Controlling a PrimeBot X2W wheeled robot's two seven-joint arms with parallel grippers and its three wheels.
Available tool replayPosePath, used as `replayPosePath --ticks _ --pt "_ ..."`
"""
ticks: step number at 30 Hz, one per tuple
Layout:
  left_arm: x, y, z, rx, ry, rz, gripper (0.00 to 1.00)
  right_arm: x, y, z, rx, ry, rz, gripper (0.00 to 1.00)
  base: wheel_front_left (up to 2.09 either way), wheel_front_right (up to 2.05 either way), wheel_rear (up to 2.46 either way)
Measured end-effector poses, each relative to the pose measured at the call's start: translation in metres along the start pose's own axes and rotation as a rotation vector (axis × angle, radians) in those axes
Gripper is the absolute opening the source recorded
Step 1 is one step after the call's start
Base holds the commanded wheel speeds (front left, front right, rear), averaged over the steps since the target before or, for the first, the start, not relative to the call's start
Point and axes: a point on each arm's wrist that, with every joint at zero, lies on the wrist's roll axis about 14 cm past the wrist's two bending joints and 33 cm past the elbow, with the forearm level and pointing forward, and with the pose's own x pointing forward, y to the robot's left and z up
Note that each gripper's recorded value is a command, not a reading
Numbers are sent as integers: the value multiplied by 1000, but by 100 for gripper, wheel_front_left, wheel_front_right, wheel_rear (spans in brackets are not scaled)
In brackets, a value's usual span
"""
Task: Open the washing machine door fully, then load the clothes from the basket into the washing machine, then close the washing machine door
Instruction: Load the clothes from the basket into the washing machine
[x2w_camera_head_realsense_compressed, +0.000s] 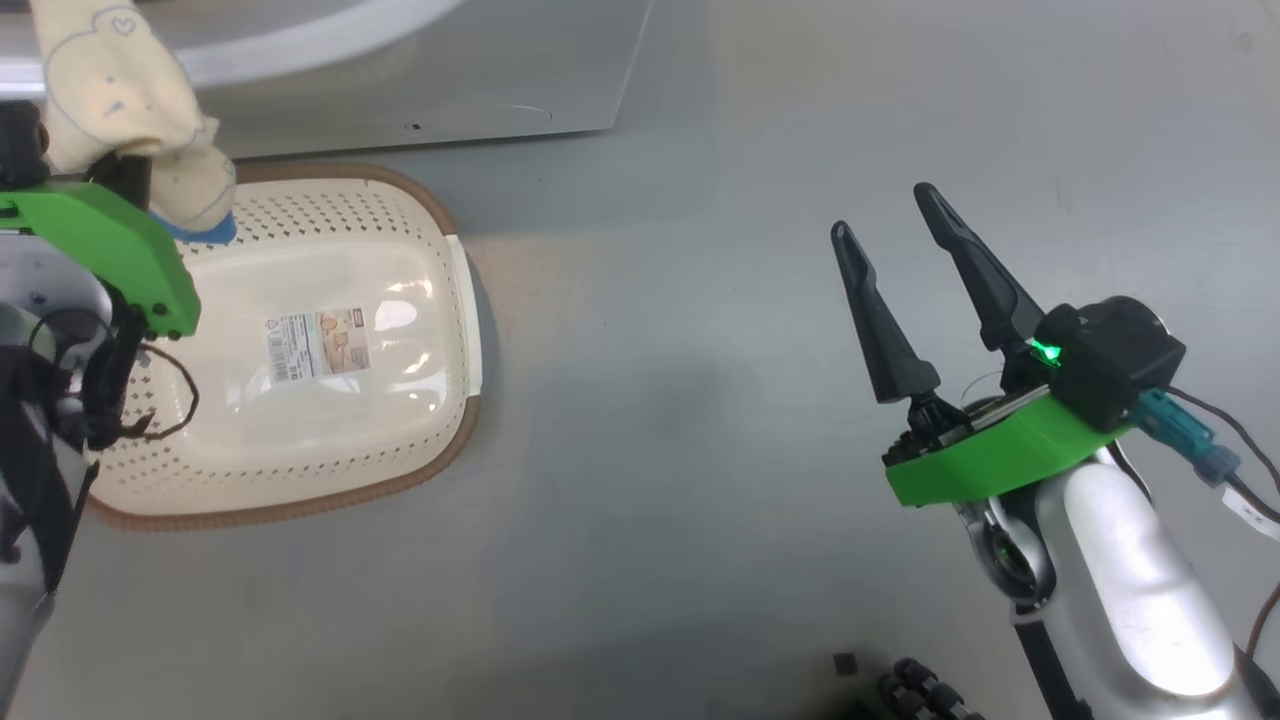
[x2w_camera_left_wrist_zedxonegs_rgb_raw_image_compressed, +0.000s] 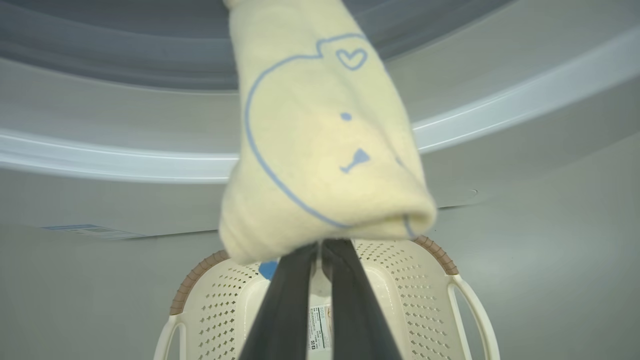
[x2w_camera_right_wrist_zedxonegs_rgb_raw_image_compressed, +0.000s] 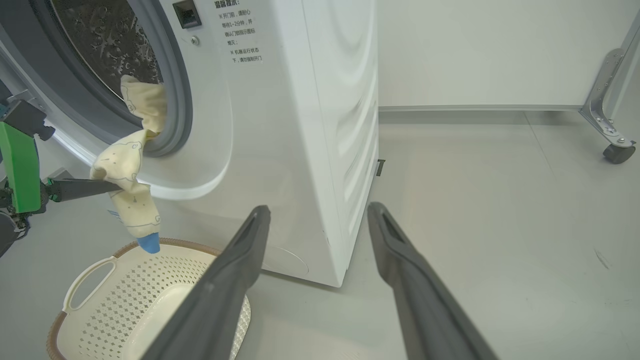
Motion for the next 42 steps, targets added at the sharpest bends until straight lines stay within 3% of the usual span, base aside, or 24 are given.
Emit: replayPosePath --ticks 12,28,37,42 --pt "-35 -3 94 71 -93 10 0 -10 -4 1 16 10 -20 100 0 0 0" --pt "35 46 146 197 -108 191 0 -21 -41 -7 22 46 -122 100 0 0 0" --pt "67 49 196 371 -384 240 0 -20 -56 -13 16 64 -158 100 0 0 0" --pt "74 48 226 397 -532 258 0 -24 -62 -20 15 87 -177 100 0 0 0"
